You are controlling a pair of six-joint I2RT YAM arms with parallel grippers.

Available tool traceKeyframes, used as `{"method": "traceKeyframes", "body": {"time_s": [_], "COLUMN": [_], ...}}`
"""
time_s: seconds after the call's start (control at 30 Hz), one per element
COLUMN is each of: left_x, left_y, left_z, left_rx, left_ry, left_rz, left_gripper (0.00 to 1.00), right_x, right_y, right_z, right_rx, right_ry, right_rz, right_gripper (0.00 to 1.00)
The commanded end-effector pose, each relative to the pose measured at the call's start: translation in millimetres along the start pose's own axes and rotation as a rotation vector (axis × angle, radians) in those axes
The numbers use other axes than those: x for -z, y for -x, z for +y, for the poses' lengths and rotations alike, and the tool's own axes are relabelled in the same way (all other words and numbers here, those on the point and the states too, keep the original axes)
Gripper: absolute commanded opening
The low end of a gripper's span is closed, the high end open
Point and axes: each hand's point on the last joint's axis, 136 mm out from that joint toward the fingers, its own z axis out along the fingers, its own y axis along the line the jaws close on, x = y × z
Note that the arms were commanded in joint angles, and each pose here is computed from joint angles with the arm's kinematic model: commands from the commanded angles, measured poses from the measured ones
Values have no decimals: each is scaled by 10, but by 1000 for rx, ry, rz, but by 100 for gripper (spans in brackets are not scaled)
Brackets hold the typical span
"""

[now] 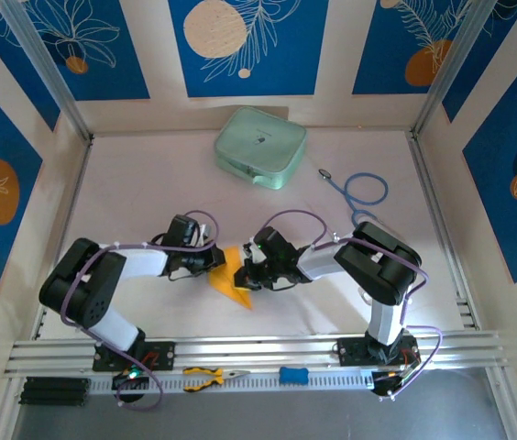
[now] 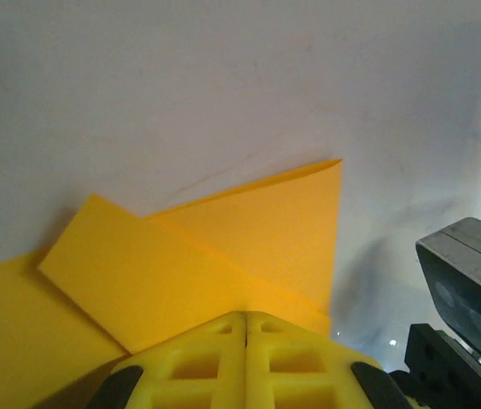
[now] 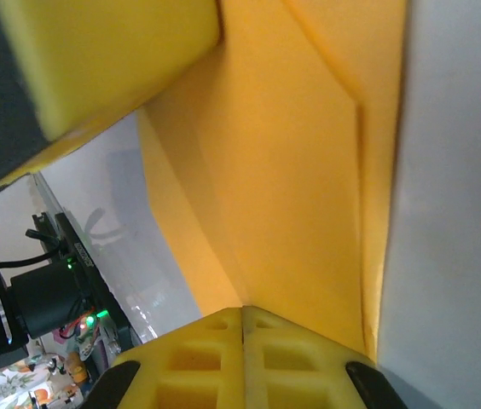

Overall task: Fold a paper plane with a square sheet of paper (pick it up from the middle)
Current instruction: Perform the fourth fold on the wing at the bottom-center of the table.

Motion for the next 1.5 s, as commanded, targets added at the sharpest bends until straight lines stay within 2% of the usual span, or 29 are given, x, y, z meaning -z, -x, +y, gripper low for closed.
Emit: {"method": "traceKeyframes", "body": {"time_s": [0.0,0.17,0.37,0.63,1.03,1.47], "left_x": [-66,-33,-35,-29,-14,-7], "left_y": [-139,-131,-119,-106,-82,-75], "left_z": [367,380,336,357,400,417], "left_rx": [49,41,31,40,56,63], "left_ry": [115,121,105,104,109,110], "left_rz": [17,7,10,7,4,1], "left_gripper": [2,2,2,1,1,0], "right_x": [97,161,-52,-162,44,123], "right_y": [-22,185,274,-16,-283,-696], "right_z": [-85,270,246,-193,-225,-489], "right_rx": [-44,13,-1,-75,-44,-58], "right_ry": [-77,-40,-60,-130,-130,-188], "right_rz": [35,-3,15,50,53,88], "right_gripper": [4,4,5,5,7,8]}}
